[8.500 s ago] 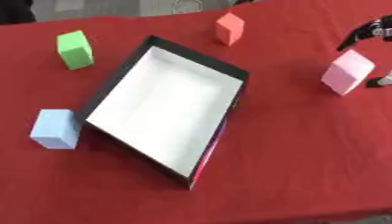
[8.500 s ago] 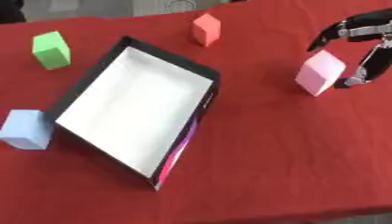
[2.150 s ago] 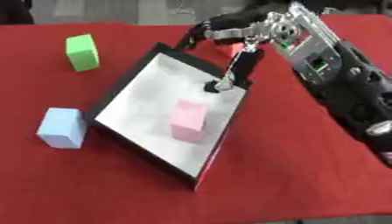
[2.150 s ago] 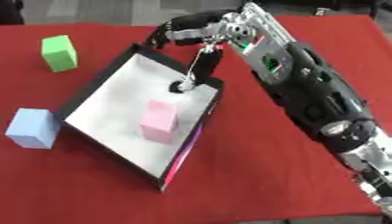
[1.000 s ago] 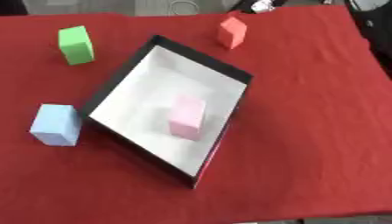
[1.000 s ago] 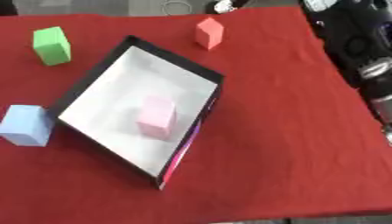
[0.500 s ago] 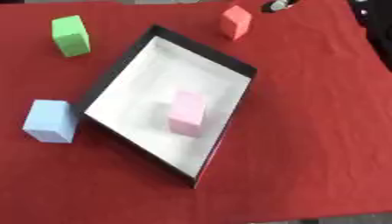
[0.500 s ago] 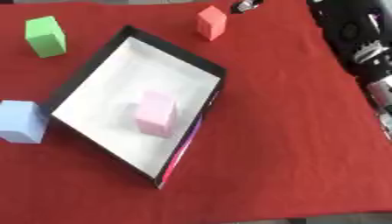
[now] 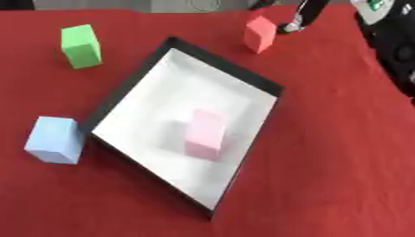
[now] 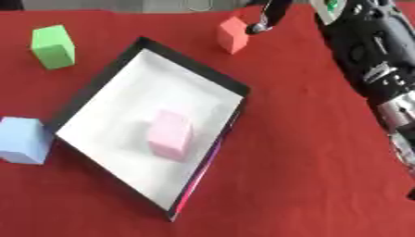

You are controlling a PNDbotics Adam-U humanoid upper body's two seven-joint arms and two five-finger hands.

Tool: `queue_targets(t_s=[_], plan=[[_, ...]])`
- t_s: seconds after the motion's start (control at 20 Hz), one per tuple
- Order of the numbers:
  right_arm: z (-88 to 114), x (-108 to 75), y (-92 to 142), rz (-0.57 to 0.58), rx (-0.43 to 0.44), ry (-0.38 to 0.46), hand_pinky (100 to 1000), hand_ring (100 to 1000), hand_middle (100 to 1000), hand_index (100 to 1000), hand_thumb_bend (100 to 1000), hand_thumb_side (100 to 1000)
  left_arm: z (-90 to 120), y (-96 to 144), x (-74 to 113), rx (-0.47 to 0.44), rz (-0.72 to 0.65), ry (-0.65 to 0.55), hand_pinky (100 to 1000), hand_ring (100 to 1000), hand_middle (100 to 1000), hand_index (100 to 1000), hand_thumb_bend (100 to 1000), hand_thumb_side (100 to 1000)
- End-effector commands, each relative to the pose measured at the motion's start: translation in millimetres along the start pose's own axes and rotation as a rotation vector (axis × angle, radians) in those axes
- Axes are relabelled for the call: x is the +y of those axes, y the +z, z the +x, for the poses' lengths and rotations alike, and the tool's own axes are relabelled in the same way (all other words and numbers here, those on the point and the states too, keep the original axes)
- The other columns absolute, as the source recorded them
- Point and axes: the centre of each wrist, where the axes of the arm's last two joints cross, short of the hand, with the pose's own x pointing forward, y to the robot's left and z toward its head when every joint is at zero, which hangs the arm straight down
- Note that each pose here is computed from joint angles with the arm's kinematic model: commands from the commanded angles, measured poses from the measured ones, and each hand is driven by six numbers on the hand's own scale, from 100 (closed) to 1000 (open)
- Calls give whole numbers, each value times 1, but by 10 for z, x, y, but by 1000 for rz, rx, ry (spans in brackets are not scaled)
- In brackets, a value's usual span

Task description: Pick up objects on the table and place them in the box.

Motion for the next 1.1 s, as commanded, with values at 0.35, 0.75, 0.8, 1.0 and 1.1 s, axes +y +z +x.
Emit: queue_targets(t_s=[0.35,0.75,0.8,1.0,1.1], plan=[[-153,-76,136,4,44,55,944,920,899,917,380,100,95,-48,-3,-35,-19,0,922,652,733,820,122,805],[-205,-51,162,36,66,89,944,929,908,917,380,100,102,-54,-10,-37,-25,2,925,652,732,821,121,809],[-211,-44,163,41,68,90,943,929,908,917,380,100,103,-56,-12,-38,-26,3,925,653,732,821,121,809],[-229,-25,160,51,71,94,943,929,907,916,380,100,113,-65,-22,-42,-28,7,926,653,732,820,120,810],[-237,-21,162,57,77,97,941,929,906,914,387,100,116,-67,-26,-43,-28,9,926,653,732,820,116,807]])
